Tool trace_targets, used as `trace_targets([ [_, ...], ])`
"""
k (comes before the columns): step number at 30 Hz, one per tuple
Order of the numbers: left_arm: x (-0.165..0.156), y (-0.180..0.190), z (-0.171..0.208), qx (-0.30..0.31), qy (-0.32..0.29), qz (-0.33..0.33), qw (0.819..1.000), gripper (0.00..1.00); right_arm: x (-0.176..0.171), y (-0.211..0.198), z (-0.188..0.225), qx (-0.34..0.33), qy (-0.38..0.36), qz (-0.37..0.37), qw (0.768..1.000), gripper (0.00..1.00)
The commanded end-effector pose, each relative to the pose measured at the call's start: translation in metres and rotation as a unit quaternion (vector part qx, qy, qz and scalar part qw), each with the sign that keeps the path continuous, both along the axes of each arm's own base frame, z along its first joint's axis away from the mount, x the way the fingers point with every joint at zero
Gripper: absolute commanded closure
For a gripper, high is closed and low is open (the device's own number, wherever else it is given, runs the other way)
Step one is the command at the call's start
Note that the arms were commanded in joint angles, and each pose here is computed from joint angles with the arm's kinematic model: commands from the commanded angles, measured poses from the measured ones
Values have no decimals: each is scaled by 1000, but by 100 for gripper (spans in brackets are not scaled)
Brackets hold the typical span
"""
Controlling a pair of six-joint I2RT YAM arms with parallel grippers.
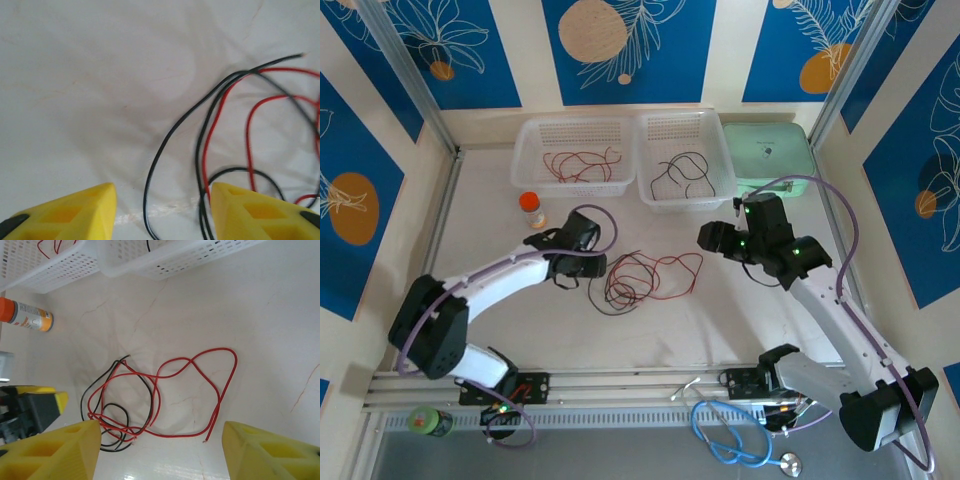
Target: Untangle the cables
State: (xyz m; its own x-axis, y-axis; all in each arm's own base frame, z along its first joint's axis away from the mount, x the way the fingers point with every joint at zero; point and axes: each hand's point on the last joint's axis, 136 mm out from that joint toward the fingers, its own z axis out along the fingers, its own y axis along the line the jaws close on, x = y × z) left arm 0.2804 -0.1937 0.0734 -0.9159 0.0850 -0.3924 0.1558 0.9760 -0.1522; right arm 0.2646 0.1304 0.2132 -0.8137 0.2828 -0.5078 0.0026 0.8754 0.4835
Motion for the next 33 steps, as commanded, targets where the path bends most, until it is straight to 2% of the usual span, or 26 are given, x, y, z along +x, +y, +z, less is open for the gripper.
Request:
trace_targets([
  [1,-9,3,-23,40,44,-29,998,49,-5,-3,-3,3,9,-7,1000,35],
  [5,-6,0,-40,58,64,-36,996,51,-9,-6,-4,0,9,-11,1000,35],
  [8,-6,-1,-55,72,85,-43,993,57,-10,-8,-5,1,9,-14,1000,35],
  [11,-6,-4,-69,83,95,-48,991,67,-11,-8,-8,2,12,-14,1000,35],
  [17,-4,-1,-73,119,86,-47,988,98,-13,-11,-8,1,13,-16,1000,35],
  [19,-1,1,-63,127,71,-45,988,100,-13,-11,-7,3,12,-17,1000,35],
  [23,7,3,-16,134,29,-40,990,100,-17,-8,-6,14,16,-12,1000,35],
  [29,20,-9,102,113,-72,-55,989,100,-26,11,-17,55,41,4,998,34],
  [33,20,-20,168,94,-129,-76,984,100,-34,29,-26,63,53,20,996,29],
])
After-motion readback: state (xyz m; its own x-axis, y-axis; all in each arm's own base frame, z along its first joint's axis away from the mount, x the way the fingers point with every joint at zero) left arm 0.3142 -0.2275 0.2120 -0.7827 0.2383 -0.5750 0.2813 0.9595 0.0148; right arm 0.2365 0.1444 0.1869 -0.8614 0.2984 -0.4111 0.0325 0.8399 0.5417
